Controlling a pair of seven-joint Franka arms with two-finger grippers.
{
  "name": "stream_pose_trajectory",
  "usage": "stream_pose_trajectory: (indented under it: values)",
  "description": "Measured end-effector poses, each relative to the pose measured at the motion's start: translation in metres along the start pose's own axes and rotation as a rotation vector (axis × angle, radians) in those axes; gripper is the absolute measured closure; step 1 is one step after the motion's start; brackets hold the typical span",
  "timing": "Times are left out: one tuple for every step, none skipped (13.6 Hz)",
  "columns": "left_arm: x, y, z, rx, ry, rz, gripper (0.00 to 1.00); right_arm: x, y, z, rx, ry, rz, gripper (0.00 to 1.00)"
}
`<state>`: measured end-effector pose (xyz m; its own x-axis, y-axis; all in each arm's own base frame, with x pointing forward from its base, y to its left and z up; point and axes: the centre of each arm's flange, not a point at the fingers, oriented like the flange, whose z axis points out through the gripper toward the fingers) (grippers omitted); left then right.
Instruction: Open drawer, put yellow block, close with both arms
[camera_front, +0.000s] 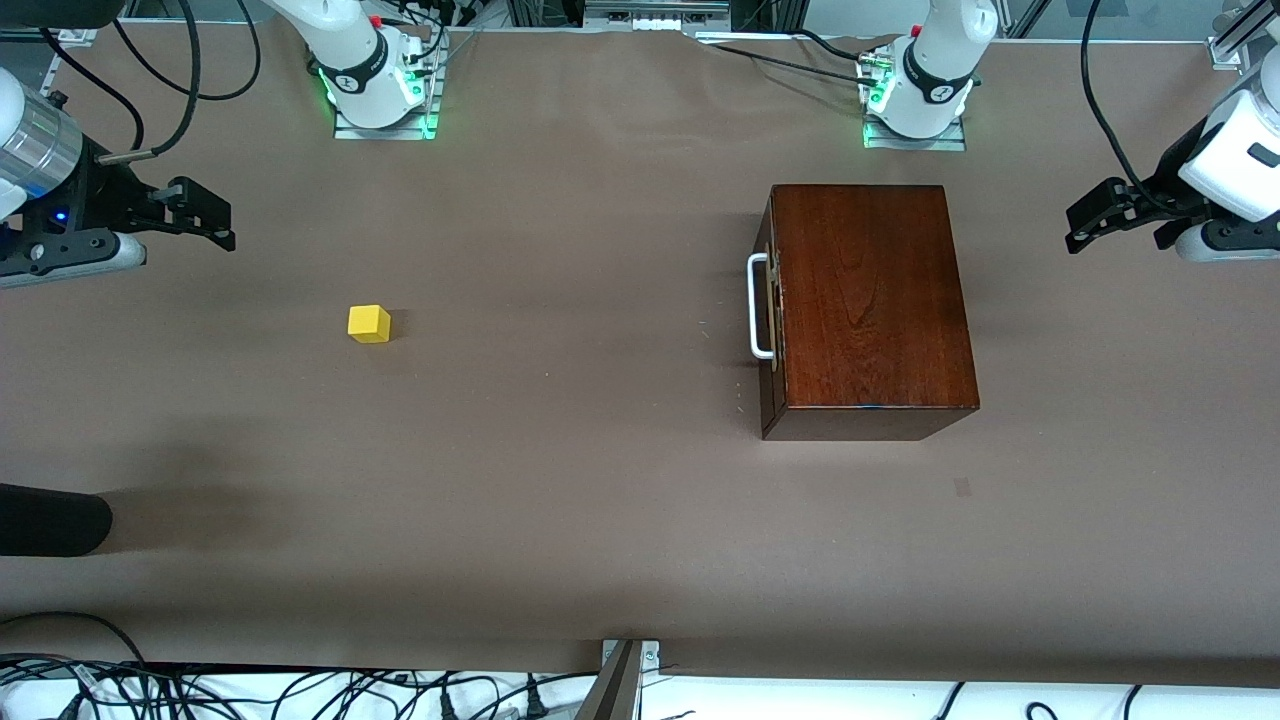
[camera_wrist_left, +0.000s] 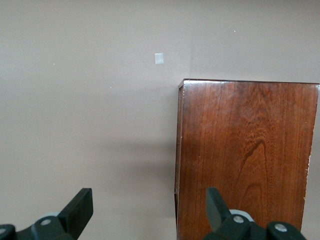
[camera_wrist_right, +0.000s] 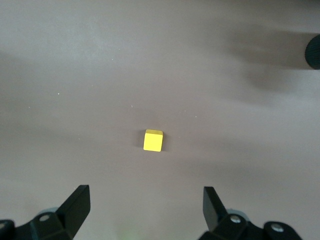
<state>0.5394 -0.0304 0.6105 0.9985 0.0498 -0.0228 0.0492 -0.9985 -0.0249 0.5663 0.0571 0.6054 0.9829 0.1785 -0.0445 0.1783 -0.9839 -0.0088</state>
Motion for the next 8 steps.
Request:
stream_pose_trajectory:
  values:
    - [-0.0004,0.0034,-0.0001,0.0,0.0,0.006,0.0,0.0,0.0,0.0,0.0,0.0,0.0,0.0]
    - [-0.0006,0.005,-0.0001,0.001,0.0,0.009,0.0,0.0,0.0,0.0,0.0,0.0,0.0,0.0]
    - [-0.0006,0.0052,-0.0001,0.001,0.0,0.009,0.0,0.0,0.0,-0.0001,0.0,0.0,0.0,0.0]
    - [-0.0006,0.0051,-0.0001,0.001,0.0,0.009,0.0,0.0,0.0,-0.0001,0.0,0.0,0.0,0.0]
    - [-0.0006,0.0051,-0.0001,0.001,0.0,0.009,0.0,0.0,0.0,-0.0001,0.0,0.0,0.0,0.0]
    - [-0.0007,0.0051,0.0004,0.001,-0.003,0.009,0.0,0.0,0.0,-0.0001,0.0,0.0,0.0,0.0]
    - [-0.0022,0.0049,0.0021,0.003,-0.019,0.009,0.0,0.0,0.0,-0.0001,0.0,0.0,0.0,0.0]
    - [-0.0044,0.0047,0.0042,0.005,-0.041,0.009,0.0,0.0,0.0,-0.0001,0.0,0.0,0.0,0.0]
